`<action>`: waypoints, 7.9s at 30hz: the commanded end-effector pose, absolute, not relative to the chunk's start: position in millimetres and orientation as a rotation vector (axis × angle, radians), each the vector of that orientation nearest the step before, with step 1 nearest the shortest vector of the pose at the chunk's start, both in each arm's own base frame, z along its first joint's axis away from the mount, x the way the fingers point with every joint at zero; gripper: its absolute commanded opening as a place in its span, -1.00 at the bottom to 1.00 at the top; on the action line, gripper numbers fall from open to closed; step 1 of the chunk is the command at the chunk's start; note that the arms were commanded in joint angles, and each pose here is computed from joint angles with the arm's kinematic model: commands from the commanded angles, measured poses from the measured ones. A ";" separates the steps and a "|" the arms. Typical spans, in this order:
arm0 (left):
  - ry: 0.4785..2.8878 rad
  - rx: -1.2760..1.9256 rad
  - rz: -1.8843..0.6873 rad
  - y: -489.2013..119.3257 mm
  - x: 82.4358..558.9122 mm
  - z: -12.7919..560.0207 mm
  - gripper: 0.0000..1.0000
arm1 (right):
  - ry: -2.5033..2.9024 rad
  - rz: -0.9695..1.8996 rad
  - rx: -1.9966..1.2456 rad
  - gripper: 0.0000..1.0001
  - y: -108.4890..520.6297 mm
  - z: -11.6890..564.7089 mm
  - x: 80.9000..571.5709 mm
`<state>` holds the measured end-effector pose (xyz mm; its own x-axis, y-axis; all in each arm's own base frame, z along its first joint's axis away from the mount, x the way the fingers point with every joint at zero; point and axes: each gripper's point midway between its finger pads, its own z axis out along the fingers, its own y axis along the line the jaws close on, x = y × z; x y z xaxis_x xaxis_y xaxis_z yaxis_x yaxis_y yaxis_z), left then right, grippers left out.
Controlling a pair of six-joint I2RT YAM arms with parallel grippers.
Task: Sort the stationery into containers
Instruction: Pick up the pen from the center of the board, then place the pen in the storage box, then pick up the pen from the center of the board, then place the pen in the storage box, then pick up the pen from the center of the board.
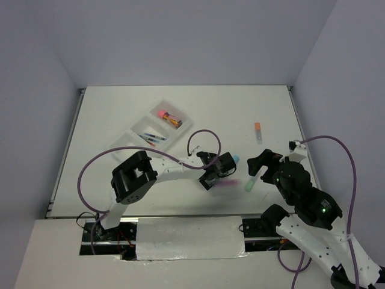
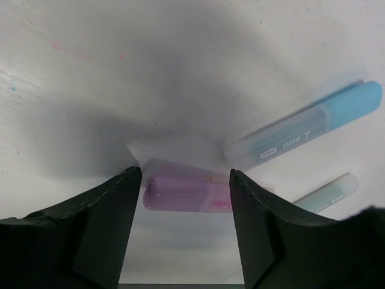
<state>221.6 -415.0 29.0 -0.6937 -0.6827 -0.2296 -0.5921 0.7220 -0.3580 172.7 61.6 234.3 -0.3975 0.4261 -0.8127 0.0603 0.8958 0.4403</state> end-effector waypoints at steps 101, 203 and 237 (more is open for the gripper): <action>2.255 -0.138 -0.352 -115.9 273.4 203.1 0.96 | 2.482 -0.070 0.583 0.92 -25.9 100.3 467.7; 2.134 -0.803 -0.242 -18.7 355.9 165.3 0.99 | 2.249 0.139 0.557 0.85 83.0 119.7 242.8; 1.986 0.086 -1.174 -220.8 290.7 269.1 0.99 | 2.223 0.553 0.054 -0.96 176.9 152.0 255.0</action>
<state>297.8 -163.9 211.8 -0.7052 -0.3211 -0.6321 0.1959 0.7686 -0.6090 243.3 107.8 73.8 -0.7470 0.3207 -0.5824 0.2237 0.9461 0.2341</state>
